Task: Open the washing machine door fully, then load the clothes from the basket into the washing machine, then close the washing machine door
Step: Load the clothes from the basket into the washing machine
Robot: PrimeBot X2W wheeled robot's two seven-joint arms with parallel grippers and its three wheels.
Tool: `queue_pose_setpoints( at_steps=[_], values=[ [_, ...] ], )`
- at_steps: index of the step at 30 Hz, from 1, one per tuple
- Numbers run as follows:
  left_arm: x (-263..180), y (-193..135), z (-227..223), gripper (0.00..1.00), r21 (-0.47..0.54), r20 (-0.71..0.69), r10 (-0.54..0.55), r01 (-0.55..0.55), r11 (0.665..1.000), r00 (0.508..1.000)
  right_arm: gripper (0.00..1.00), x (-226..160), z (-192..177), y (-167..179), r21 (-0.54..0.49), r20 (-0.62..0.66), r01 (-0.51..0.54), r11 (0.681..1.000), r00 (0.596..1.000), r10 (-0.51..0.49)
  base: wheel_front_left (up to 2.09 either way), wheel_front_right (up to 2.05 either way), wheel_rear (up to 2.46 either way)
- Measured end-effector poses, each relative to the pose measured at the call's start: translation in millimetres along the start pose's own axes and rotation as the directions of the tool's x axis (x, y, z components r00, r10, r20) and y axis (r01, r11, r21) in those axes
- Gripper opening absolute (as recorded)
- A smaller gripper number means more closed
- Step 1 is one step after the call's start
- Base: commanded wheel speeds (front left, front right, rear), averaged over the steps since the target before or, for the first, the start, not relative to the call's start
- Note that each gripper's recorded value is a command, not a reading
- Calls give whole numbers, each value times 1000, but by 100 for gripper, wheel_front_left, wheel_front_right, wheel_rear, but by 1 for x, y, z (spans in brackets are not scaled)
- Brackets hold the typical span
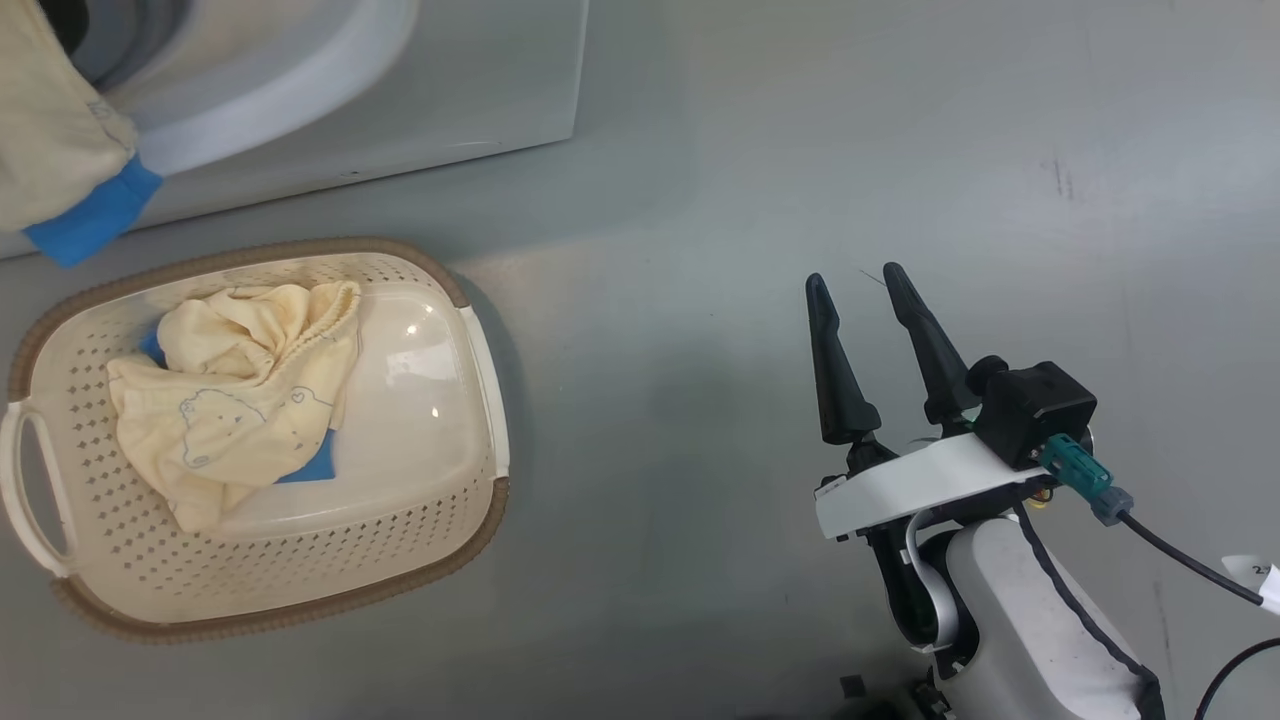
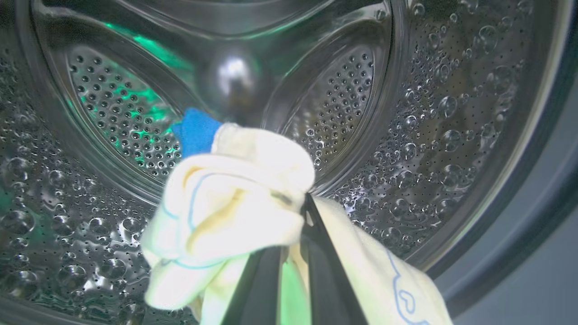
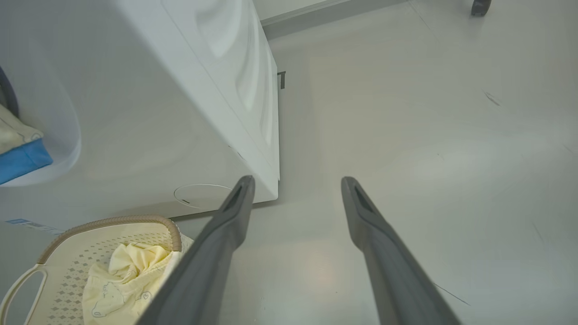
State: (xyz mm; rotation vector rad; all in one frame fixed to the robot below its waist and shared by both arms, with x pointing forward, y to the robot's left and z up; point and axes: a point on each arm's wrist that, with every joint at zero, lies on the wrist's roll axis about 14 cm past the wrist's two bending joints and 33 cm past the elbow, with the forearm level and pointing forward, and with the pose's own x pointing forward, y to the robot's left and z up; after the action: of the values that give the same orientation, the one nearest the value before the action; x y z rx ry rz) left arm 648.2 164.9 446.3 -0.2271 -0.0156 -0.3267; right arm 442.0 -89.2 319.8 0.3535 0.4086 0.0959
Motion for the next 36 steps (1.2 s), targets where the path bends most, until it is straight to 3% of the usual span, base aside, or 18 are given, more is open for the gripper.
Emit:
queue_pose_setpoints(
  at_steps=[8, 17, 21, 25, 30, 36],
  values=[
    [16, -1, -44, 0, 9, -171, -29, 31, 999, 985, 100, 2, -13, -9, 9, -32, 23, 1000, 999, -23, 0, 0, 0],
    [38, 24, -65, 0, 16, -236, 11, -8, 1000, 972, 100, 2, -38, -13, 31, -96, 35, 999, 995, -31, 0, 0, 0],
    [54, 26, -55, 0, 42, -169, 5, 2, 999, 986, 100, 0, -46, -14, 39, -120, 38, 999, 992, -33, 0, 0, 0],
    [75, 18, -19, 0, 86, 1, -31, 31, 996, 1000, 100, -2, -47, -19, 44, -124, 54, 998, 991, -48, 0, 0, 0],
    [90, 6, 24, 0, 152, 211, -86, 54, 987, 974, 100, -5, -49, -24, 49, -134, 72, 996, 989, -65, 0, 0, 0],
    [94, 3, 13, 0, 156, 199, -91, 60, 986, 976, 100, -7, -49, -26, 47, -134, 81, 996, 988, -74, 0, 0, 0]
  ],
)
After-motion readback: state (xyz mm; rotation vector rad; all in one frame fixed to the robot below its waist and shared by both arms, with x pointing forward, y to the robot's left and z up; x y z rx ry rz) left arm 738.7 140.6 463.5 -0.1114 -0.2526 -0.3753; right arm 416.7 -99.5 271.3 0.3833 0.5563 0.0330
